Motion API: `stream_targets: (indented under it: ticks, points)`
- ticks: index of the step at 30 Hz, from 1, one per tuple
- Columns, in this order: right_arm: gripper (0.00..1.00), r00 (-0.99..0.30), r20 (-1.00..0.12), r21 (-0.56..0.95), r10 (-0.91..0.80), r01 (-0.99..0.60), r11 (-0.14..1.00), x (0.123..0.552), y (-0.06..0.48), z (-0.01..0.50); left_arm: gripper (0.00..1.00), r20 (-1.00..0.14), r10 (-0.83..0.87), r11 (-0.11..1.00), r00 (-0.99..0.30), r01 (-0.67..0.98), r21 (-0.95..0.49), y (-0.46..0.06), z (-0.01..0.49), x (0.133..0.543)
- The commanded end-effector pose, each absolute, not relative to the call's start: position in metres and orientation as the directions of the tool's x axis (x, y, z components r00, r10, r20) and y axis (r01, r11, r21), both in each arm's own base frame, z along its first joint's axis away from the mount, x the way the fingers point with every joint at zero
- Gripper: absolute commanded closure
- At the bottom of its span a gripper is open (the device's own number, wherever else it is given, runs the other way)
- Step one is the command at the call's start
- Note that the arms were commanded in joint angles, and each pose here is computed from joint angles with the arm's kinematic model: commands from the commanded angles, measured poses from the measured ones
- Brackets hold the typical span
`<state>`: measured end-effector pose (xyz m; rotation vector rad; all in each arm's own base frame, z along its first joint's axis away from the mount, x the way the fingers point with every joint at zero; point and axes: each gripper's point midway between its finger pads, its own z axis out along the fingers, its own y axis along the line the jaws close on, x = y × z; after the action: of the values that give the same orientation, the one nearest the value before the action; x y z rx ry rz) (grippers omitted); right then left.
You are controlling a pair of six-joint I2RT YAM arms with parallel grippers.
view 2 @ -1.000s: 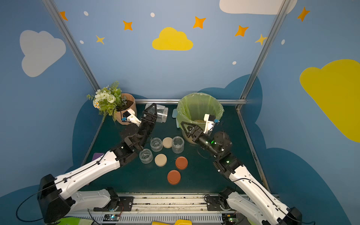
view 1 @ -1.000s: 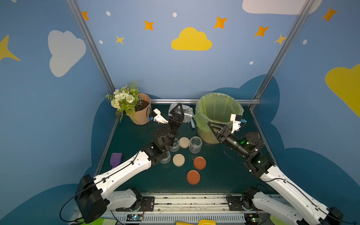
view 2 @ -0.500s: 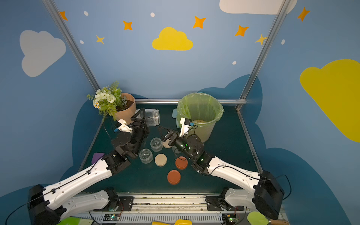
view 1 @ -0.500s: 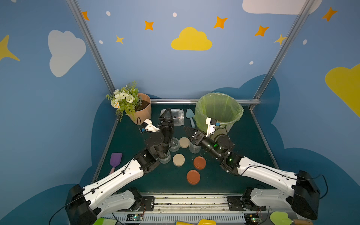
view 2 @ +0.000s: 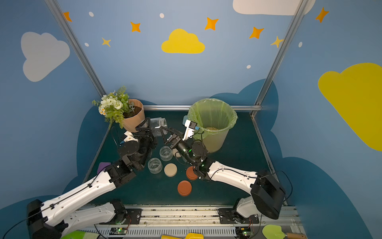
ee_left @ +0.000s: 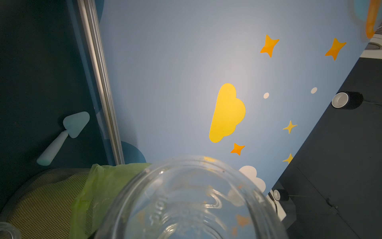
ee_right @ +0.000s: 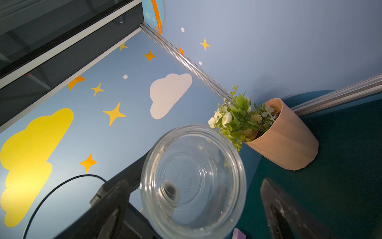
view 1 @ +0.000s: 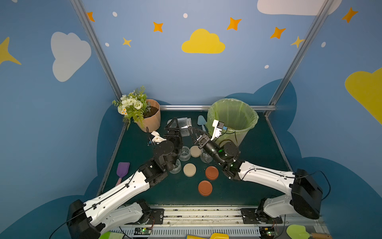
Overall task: Empty expired oatmeal from jars
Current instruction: Place the jar at the center of the board.
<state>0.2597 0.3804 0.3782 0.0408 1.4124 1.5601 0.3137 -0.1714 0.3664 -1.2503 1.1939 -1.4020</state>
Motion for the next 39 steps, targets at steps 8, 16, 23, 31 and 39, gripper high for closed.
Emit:
stream_targets:
  ticks: [8, 16, 23, 31, 39]
  points:
    - [0.03, -0.492, -0.505, 0.751, 0.709, -0.655, 0.080, 0.265, 0.391, 0.399, 0.97, 0.222, -0.965, -0.225, -0.139, 0.002, -0.974, -0.182, 0.366, 0.316]
    - [0.04, -0.499, -0.491, 0.760, 0.714, -0.646, 0.070, 0.275, 0.398, 0.399, 0.97, 0.234, -0.960, -0.235, -0.153, -0.011, -0.972, -0.189, 0.360, 0.318]
    - [0.07, -0.510, -0.483, 0.769, 0.712, -0.636, 0.067, 0.283, 0.403, 0.395, 0.97, 0.242, -0.956, -0.241, -0.164, -0.024, -0.970, -0.195, 0.355, 0.321]
    - [0.38, -0.530, -0.480, 0.775, 0.699, -0.629, 0.056, 0.288, 0.410, 0.388, 0.97, 0.244, -0.955, -0.242, -0.171, -0.033, -0.970, -0.199, 0.352, 0.324]
    - [0.79, -0.518, -0.518, 0.774, 0.681, -0.623, 0.116, 0.291, 0.406, 0.380, 0.09, 0.170, -0.976, -0.166, -0.134, -0.041, -0.985, -0.184, 0.351, 0.320]
